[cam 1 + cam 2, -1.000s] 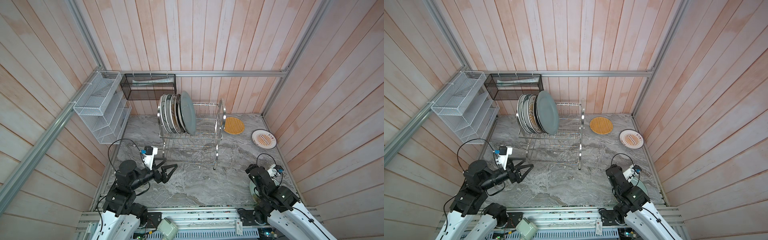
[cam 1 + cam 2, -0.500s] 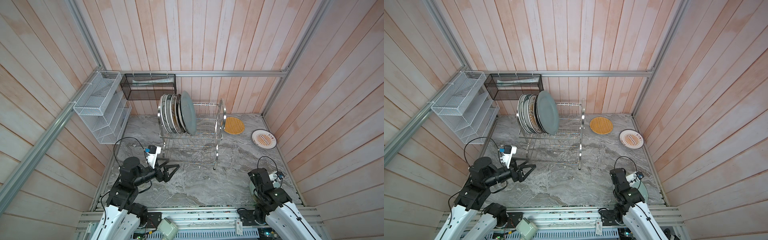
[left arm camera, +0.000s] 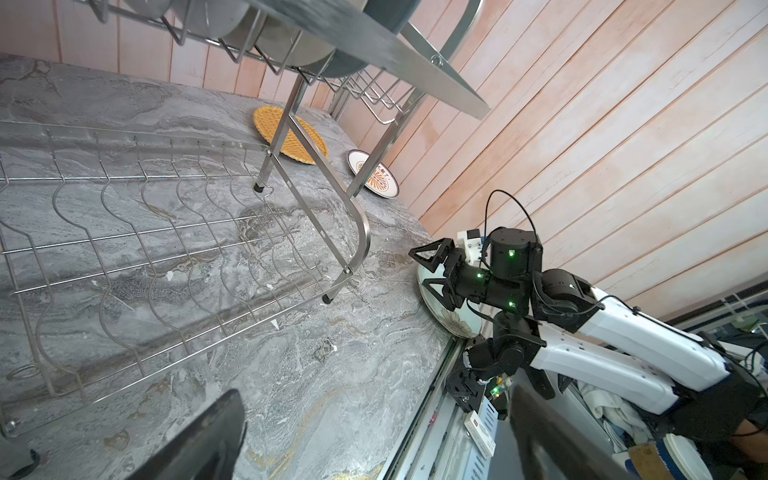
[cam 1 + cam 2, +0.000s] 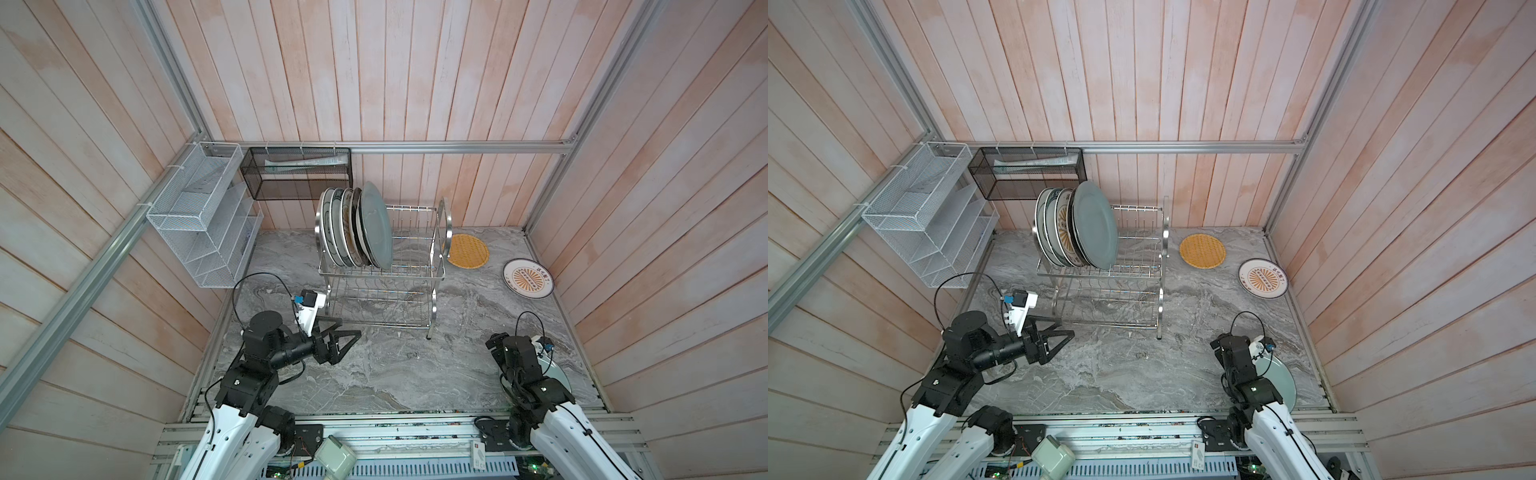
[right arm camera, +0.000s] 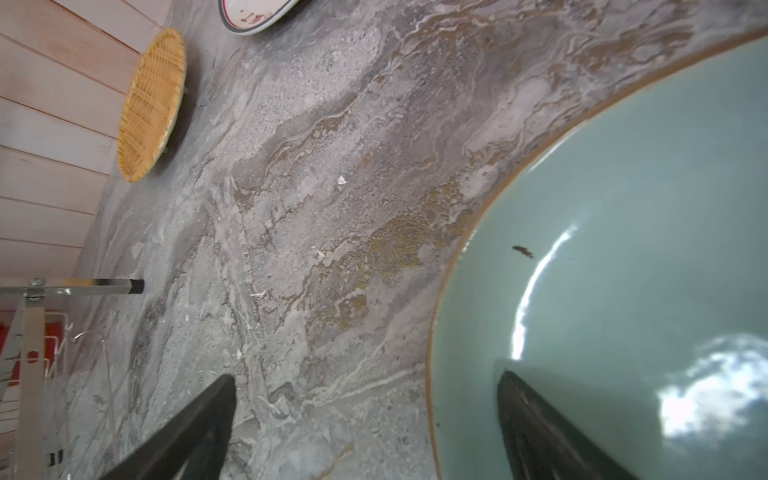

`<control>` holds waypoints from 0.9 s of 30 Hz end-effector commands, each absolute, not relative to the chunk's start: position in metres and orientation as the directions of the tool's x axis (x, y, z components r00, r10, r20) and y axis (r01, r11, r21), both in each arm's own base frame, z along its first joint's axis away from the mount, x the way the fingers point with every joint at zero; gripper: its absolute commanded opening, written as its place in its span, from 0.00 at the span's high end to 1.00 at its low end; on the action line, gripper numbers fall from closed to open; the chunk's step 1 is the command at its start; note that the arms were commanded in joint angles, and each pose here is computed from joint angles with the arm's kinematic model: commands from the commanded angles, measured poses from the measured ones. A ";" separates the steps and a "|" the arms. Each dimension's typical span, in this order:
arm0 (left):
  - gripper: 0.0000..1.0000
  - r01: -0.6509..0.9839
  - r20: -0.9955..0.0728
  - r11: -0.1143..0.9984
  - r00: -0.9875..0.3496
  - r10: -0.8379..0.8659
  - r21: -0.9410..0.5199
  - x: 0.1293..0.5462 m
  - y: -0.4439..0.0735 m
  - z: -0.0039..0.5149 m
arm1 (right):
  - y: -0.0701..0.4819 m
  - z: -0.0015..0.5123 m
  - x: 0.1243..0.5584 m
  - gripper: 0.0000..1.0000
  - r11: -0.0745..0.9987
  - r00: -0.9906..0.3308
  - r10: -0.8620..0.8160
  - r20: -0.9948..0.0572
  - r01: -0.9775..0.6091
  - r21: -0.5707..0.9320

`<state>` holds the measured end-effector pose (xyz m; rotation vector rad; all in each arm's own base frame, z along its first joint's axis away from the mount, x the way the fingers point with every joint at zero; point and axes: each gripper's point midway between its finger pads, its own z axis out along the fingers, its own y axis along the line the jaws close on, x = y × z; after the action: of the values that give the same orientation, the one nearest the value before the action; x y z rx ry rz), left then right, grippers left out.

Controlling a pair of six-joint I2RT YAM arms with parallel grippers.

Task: Load the plates into the dish rack
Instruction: 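Release the rack and draw both grippers back toward the robot, then move the right gripper over the pale green plate while the left holds still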

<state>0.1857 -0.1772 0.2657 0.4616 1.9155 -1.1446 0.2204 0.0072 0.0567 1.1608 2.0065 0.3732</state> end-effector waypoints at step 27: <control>0.00 0.641 -0.815 0.563 -0.569 -0.109 -0.522 0.192 -0.171 0.261 | 0.127 0.120 0.341 0.02 0.551 -0.489 0.766 -0.417 0.165 0.818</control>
<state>0.1916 -0.1728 0.2644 0.4280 1.9201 -1.1014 0.3218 0.1121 0.0890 0.8513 2.0434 0.8502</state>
